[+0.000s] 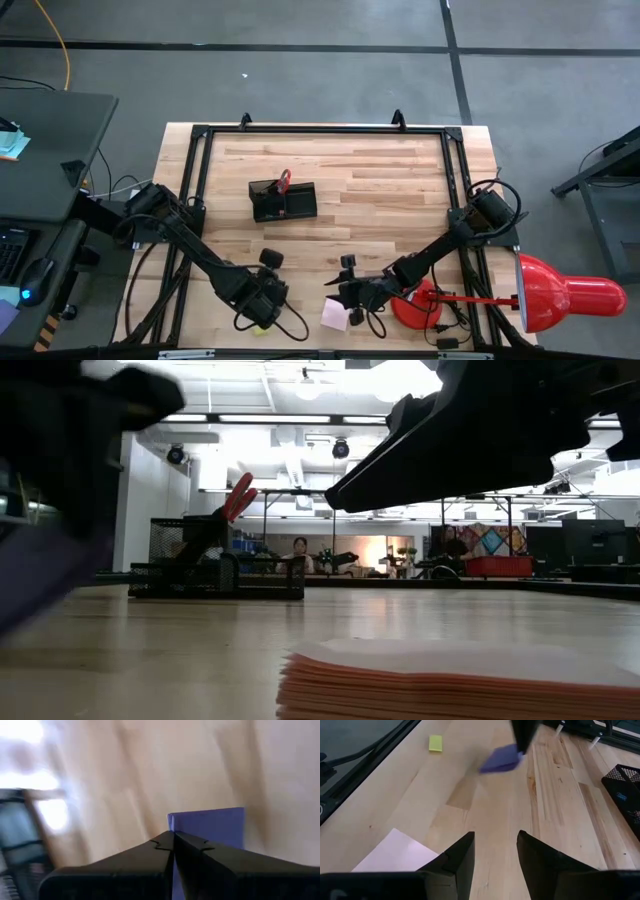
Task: Pick and place office supplies into organizer
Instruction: Put the left purple sticky note into the desk organizer
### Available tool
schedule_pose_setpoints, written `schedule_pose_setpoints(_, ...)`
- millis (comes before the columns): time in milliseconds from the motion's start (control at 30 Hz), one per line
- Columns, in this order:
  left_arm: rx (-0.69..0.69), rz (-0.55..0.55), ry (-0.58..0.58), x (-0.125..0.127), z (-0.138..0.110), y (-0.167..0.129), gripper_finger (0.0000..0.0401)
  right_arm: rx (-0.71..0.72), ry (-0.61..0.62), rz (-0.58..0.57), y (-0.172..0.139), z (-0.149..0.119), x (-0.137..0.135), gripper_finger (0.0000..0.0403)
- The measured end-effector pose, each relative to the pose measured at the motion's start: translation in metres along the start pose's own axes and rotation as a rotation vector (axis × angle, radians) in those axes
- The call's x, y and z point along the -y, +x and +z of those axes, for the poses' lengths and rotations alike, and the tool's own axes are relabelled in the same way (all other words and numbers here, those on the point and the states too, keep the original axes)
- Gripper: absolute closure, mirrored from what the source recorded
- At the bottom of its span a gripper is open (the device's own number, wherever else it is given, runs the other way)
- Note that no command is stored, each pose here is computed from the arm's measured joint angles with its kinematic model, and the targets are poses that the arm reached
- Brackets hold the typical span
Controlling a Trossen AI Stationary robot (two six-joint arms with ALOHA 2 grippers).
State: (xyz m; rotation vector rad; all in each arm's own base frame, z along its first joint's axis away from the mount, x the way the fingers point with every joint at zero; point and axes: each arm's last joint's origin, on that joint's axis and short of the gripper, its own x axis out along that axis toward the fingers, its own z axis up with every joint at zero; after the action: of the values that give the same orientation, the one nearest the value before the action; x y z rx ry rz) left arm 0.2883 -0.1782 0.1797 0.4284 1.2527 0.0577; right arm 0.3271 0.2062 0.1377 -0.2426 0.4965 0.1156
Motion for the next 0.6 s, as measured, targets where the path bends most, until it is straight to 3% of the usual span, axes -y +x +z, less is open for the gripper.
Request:
schedule_pose_setpoints(233,0.076,0.177,-0.037,-0.011,0.010,-0.005,0.0401,-0.058,0.041,-0.048,-0.001,-0.007,0.001,0.0265)
schedule_pose_setpoints(600,0.059,0.286,-0.073,-0.062,0.021,0.010,0.0401,-0.095,-0.007,-0.172,-0.012,-0.015,-0.015,0.0265)
